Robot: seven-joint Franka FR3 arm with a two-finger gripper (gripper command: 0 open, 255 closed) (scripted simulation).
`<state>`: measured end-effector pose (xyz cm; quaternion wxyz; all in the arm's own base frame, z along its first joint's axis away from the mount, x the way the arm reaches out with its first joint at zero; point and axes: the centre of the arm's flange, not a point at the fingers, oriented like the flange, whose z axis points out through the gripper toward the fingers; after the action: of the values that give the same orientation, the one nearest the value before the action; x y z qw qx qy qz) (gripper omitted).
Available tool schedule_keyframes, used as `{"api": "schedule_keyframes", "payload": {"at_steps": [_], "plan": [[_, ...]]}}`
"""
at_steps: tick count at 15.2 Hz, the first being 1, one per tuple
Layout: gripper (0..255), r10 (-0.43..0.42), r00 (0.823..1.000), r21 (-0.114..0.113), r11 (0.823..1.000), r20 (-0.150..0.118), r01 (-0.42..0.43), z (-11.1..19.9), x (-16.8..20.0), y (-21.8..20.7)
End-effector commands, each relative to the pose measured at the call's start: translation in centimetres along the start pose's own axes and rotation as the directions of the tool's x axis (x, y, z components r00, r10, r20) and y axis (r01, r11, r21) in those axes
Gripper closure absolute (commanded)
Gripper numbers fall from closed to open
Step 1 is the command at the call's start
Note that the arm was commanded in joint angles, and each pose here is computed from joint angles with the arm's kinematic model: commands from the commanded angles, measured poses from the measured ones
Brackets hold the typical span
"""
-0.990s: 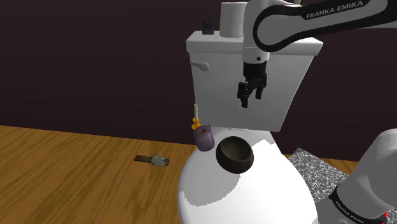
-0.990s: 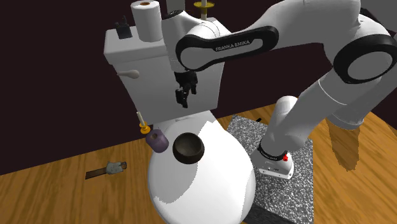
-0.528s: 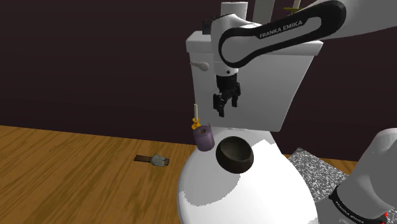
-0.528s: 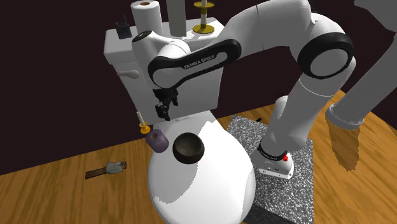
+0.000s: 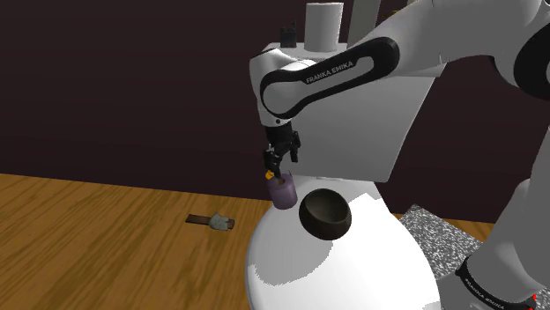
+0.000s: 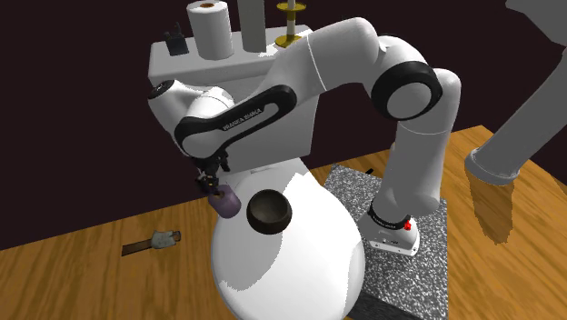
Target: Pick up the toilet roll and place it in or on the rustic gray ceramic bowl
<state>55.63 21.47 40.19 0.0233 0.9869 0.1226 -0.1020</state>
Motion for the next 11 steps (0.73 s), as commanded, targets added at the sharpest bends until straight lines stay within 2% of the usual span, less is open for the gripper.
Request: {"api": "schedule_keyframes", "payload": {"at_steps": [1, 4, 11], "plan": [[0, -0.028, 1.0, -0.007, 1.0, 0.011, 0.028, 1.2, 2.2, -1.4], [0, -0.058, 0.998, -0.015, 0.998, 0.023, 0.059, 2.4, 4.5, -3.3], [0, -0.058, 0.998, -0.015, 0.998, 0.023, 0.059, 6.4, 4.4, -3.2]]}}
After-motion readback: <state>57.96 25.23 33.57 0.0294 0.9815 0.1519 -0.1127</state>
